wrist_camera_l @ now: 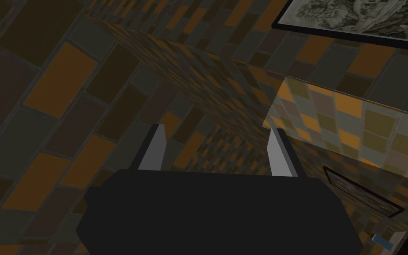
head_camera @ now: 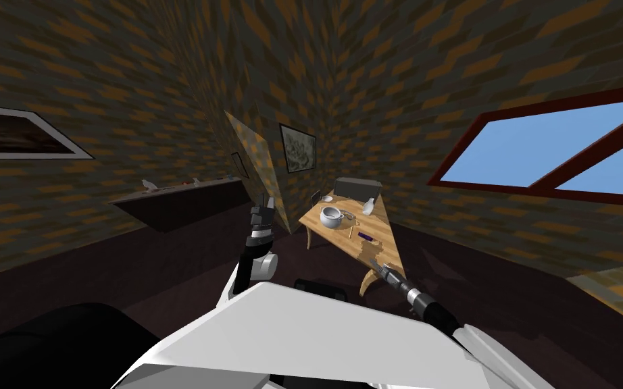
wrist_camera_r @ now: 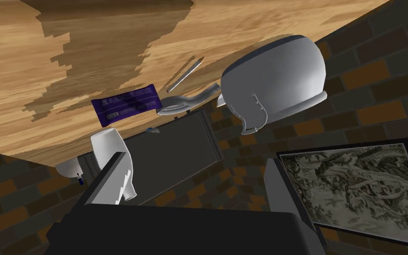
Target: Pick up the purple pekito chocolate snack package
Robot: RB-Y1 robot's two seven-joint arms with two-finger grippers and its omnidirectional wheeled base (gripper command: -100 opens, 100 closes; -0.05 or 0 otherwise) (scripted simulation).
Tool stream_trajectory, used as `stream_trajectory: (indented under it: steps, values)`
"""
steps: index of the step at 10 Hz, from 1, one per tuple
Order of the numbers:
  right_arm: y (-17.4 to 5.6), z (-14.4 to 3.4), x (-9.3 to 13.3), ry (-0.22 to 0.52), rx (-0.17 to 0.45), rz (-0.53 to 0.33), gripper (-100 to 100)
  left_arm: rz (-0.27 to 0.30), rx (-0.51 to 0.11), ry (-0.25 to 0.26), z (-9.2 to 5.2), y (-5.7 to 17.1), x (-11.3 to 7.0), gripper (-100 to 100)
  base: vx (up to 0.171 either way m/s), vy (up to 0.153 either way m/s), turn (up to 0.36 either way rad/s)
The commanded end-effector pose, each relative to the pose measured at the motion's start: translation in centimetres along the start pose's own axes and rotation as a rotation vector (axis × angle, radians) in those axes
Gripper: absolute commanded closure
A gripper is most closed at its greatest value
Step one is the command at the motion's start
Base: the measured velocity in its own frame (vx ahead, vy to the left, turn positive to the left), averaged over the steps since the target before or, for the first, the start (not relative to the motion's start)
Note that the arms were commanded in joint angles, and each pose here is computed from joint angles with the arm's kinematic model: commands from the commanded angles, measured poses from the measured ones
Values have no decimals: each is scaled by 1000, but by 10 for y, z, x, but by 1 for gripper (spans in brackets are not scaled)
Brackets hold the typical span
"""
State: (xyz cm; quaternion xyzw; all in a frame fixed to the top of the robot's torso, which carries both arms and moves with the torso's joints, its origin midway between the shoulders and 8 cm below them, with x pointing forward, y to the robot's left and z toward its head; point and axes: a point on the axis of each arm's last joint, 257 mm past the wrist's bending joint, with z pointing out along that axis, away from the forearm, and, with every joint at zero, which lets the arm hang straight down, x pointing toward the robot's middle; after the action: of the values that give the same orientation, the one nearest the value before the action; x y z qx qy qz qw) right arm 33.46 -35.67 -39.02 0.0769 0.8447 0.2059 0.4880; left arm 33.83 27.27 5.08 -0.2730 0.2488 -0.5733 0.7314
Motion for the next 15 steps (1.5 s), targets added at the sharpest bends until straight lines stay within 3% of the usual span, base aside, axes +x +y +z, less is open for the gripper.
stream_trajectory:
  steps: [1, 2, 4, 7, 8, 9, 11, 12, 13, 14, 15]
  values:
    - [-20, -4, 16, 74, 27, -77, -100, 0, 0, 0, 0, 0, 0, 0, 12, 3, 169]
    - [-25, -6, 19, 80, 36, -75, -100, 0, 0, 0, 0, 0, 0, 0, 10, -3, 97]
    - [-56, -19, 45, 194, 76, -172, -100, 0, 0, 0, 0, 0, 0, 0, 18, 1, 251]
    - [-85, -35, 51, 267, 112, -248, -100, 0, 0, 0, 0, 0, 0, 0, 21, -5, 124]
    - [-105, -47, 58, 328, 135, -304, -100, 0, 0, 0, 0, 0, 0, 0, 24, 3, 245]
    - [-105, -47, 58, 328, 135, -304, -100, 0, 0, 0, 0, 0, 0, 0, 22, -6, 97]
    - [-138, -71, 70, 439, 170, -400, -100, 0, 0, 0, 0, 0, 0, 0, 33, -1, 259]
    - [-144, -74, 66, 444, 178, -410, -100, 0, 0, 0, 0, 0, 0, 0, 35, -10, 150]
    - [-162, -88, 68, 500, 197, -460, -100, 0, 0, 0, 0, 0, 0, 0, 32, -5, 259]
    - [-162, -88, 68, 500, 197, -460, -100, 0, 0, 0, 0, 0, 0, 0, 31, -9, 103]
    - [-179, -103, 68, 554, 215, -506, -100, 0, 0, 0, 0, 0, 0, 0, 36, 0, 183]
